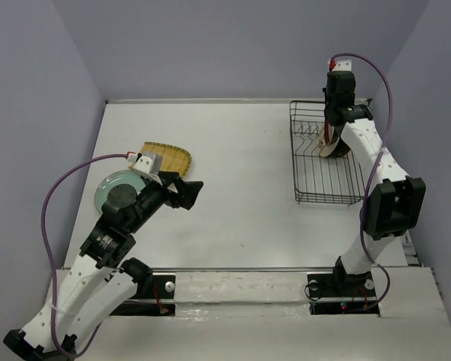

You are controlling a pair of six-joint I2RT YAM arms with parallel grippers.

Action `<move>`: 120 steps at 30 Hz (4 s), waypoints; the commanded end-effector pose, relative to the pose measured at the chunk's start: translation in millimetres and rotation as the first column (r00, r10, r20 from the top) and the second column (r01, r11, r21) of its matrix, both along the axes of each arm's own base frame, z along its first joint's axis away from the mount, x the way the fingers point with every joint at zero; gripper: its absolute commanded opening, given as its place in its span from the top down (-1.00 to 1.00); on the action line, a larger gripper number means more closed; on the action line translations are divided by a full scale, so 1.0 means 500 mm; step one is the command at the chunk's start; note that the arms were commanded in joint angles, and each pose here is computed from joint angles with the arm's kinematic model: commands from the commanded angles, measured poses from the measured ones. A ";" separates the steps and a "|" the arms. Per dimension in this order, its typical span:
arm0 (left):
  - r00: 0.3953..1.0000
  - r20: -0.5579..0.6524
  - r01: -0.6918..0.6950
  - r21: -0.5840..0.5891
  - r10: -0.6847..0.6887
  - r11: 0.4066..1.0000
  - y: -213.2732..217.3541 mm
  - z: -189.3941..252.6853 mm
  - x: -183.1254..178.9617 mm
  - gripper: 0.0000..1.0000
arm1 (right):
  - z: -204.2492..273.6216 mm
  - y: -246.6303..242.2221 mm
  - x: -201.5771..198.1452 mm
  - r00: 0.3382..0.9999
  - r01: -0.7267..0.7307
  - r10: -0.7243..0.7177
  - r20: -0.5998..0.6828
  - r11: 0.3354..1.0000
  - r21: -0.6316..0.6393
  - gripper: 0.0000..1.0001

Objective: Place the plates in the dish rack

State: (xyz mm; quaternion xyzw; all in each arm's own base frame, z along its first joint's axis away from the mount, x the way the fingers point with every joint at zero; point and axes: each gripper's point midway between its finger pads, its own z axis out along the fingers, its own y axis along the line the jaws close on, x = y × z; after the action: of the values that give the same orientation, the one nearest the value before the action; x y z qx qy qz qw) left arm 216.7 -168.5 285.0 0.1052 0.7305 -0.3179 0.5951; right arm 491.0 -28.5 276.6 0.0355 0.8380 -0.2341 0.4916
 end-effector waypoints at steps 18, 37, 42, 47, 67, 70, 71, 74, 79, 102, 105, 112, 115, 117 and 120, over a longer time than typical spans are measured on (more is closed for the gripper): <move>1.000 0.025 0.012 0.008 -0.013 1.000 -0.003 0.003 0.000 -0.98 | 0.091 0.012 0.032 0.984 -0.028 0.022 0.175 0.999 0.035 0.87; 1.000 0.016 0.011 0.011 -0.011 1.000 -0.004 -0.002 0.003 -0.98 | -0.024 0.035 0.057 0.994 -0.081 0.076 0.080 0.995 0.054 0.86; 1.000 0.004 0.003 0.011 -0.003 1.000 -0.005 -0.007 0.008 -0.98 | -0.077 0.048 0.056 0.995 -0.085 0.078 0.065 0.991 0.106 0.86; 1.000 -0.024 -0.007 0.016 0.008 1.000 -0.006 -0.020 0.017 -0.98 | -0.105 0.054 0.050 0.996 -0.072 0.064 0.059 0.986 0.152 0.83; 0.919 -0.298 -0.270 0.007 0.259 0.963 0.085 -0.141 0.135 -0.98 | 0.053 0.213 -0.081 0.936 -0.326 0.217 0.276 0.828 0.456 -0.97; 0.887 -0.304 -0.359 0.023 0.349 0.933 0.136 -0.139 0.150 -0.98 | 0.067 0.301 -0.121 0.894 -0.439 0.306 0.327 0.744 0.504 -0.97; 0.867 -0.311 -0.400 0.029 0.389 0.916 0.154 -0.145 0.151 -0.98 | 0.077 0.344 -0.141 0.868 -0.493 0.353 0.350 0.703 0.513 -0.95; 0.813 -0.328 -0.501 0.027 0.481 0.865 0.211 -0.156 0.151 -0.98 | 0.075 0.437 -0.175 0.814 -0.581 0.425 0.396 0.587 0.564 -0.91; 0.683 -0.429 -0.648 0.019 0.591 0.762 0.308 -0.227 0.149 -0.98 | 0.044 0.554 -0.224 0.747 -0.652 0.527 0.404 0.465 0.600 -0.87; -0.050 -0.610 -0.977 0.194 0.791 0.088 0.615 -0.468 0.034 -0.98 | -0.070 0.605 -0.339 0.671 -0.673 0.670 0.318 0.371 0.640 -0.87; -0.062 -0.612 -0.979 0.192 0.789 0.072 0.618 -0.484 0.032 -0.98 | -0.069 0.610 -0.339 0.663 -0.683 0.668 0.339 0.353 0.639 -0.87; -0.002 -0.638 -0.990 0.111 0.770 0.089 0.620 -0.488 0.074 -0.98 | -0.079 0.613 -0.338 0.660 -0.681 0.675 0.331 0.351 0.643 -0.87; -0.012 -0.643 -0.992 0.106 0.766 0.073 0.625 -0.500 0.078 -0.98 | -0.081 0.611 -0.336 0.663 -0.680 0.673 0.329 0.359 0.639 -0.87; 0.004 -0.656 -0.993 0.089 0.755 0.082 0.621 -0.508 0.086 -0.89 | -0.085 0.609 -0.333 0.670 -0.676 0.668 0.324 0.369 0.637 -0.86; 0.015 -0.661 -0.993 0.076 0.750 0.087 0.621 -0.517 0.094 -0.57 | -0.085 0.605 -0.332 0.673 -0.677 0.665 0.325 0.377 0.632 -0.85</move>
State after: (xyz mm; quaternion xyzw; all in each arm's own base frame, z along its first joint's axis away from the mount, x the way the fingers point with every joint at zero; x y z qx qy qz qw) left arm 261.9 142.3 37.5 -0.6057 0.6758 -0.0088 0.4200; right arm 320.4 270.3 219.2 -0.1136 0.8159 0.3208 0.4675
